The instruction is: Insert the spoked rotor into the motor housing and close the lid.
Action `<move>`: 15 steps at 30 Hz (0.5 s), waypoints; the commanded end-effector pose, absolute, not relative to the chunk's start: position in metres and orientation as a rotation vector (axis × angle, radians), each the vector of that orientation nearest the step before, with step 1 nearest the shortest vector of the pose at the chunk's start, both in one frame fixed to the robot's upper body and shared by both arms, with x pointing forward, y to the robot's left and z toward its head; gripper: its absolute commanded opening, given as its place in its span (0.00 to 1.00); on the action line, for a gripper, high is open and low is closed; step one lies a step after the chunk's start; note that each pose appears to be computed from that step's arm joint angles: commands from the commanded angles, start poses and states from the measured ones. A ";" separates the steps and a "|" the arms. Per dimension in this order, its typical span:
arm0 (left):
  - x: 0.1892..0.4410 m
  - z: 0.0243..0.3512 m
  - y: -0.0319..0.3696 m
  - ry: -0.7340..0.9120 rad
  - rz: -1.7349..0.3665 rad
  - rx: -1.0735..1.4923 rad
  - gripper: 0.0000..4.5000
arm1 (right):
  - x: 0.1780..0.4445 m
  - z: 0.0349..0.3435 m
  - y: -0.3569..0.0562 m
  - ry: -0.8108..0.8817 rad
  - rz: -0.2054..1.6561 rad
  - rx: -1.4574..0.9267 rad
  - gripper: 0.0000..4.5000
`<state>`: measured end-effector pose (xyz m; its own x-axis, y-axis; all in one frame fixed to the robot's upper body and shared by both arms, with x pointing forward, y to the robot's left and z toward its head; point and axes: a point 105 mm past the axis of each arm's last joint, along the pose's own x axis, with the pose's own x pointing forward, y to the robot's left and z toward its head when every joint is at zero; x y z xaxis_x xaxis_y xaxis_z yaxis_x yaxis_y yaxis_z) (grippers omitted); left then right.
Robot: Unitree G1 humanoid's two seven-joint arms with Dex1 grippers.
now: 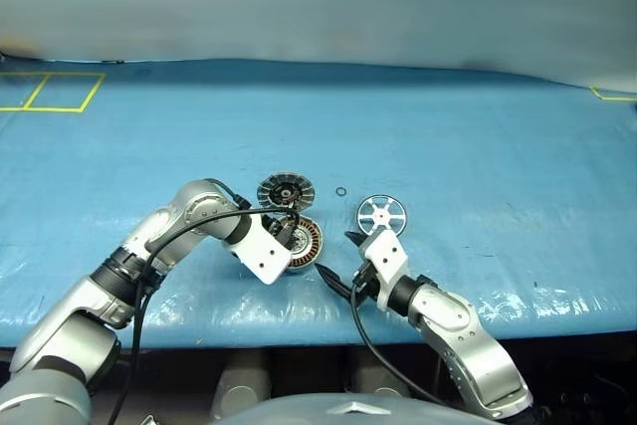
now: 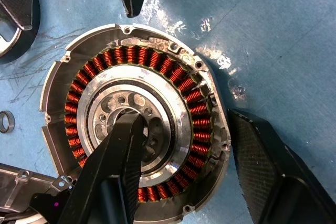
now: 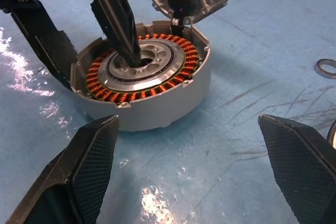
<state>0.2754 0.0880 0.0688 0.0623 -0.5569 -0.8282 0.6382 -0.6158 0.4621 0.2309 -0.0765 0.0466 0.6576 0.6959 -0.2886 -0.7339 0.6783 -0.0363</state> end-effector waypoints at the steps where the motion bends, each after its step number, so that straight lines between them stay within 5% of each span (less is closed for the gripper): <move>1: 0.269 0.076 0.079 0.005 -1.718 1.446 0.49 | 0.227 0.059 -0.086 0.234 0.835 -0.177 1.00; 12: 0.266 0.081 0.077 -0.043 -1.745 1.504 0.49 | 0.227 0.063 -0.099 0.240 0.819 -0.162 1.00; 15: 0.270 0.081 0.079 -0.031 -1.720 1.519 0.70 | 0.226 0.061 -0.094 0.242 0.829 -0.155 1.00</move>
